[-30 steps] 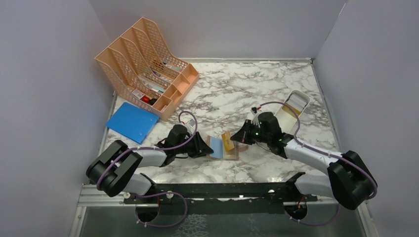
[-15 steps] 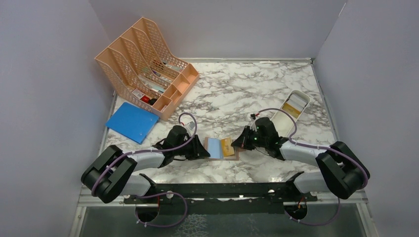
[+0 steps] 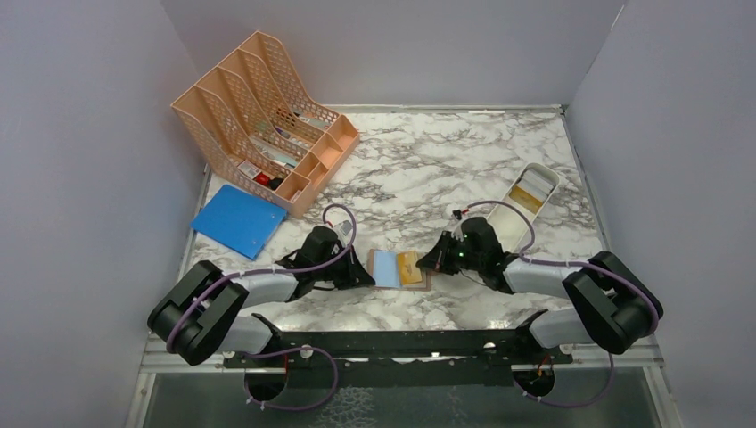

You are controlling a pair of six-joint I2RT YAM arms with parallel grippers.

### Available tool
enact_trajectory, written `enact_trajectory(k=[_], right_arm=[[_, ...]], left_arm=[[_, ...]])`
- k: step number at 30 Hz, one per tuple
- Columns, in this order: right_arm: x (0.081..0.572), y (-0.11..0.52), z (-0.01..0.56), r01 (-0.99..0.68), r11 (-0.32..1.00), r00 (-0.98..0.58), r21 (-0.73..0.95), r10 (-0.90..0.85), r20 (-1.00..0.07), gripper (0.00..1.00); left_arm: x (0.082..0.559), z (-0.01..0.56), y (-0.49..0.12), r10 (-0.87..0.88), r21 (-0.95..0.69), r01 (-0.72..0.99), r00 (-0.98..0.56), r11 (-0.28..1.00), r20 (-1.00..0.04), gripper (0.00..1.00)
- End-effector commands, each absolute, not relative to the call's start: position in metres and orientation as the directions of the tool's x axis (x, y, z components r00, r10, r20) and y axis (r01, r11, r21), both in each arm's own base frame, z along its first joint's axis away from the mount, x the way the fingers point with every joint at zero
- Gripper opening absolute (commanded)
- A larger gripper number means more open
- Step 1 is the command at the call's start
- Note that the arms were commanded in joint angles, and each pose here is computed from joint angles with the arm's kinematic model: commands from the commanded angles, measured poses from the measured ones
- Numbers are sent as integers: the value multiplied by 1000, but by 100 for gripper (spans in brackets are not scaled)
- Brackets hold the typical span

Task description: Put the credit cards into the card holder

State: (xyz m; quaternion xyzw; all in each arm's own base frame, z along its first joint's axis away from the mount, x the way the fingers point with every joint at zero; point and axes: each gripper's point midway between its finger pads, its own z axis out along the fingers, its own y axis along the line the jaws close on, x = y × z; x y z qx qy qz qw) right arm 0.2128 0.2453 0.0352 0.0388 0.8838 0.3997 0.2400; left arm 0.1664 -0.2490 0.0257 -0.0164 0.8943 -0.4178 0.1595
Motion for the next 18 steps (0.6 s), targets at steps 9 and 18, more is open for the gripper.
enact_trajectory(k=[9, 18], right_arm=[[213, 257, 37, -135, 653, -873, 745, 277, -401, 1], [215, 262, 36, -106, 644, -855, 758, 329, -400, 1]], left_arm=[[169, 27, -252, -152, -753, 114, -949, 649, -275, 0], [168, 32, -253, -159, -765, 114, -949, 634, -273, 0]])
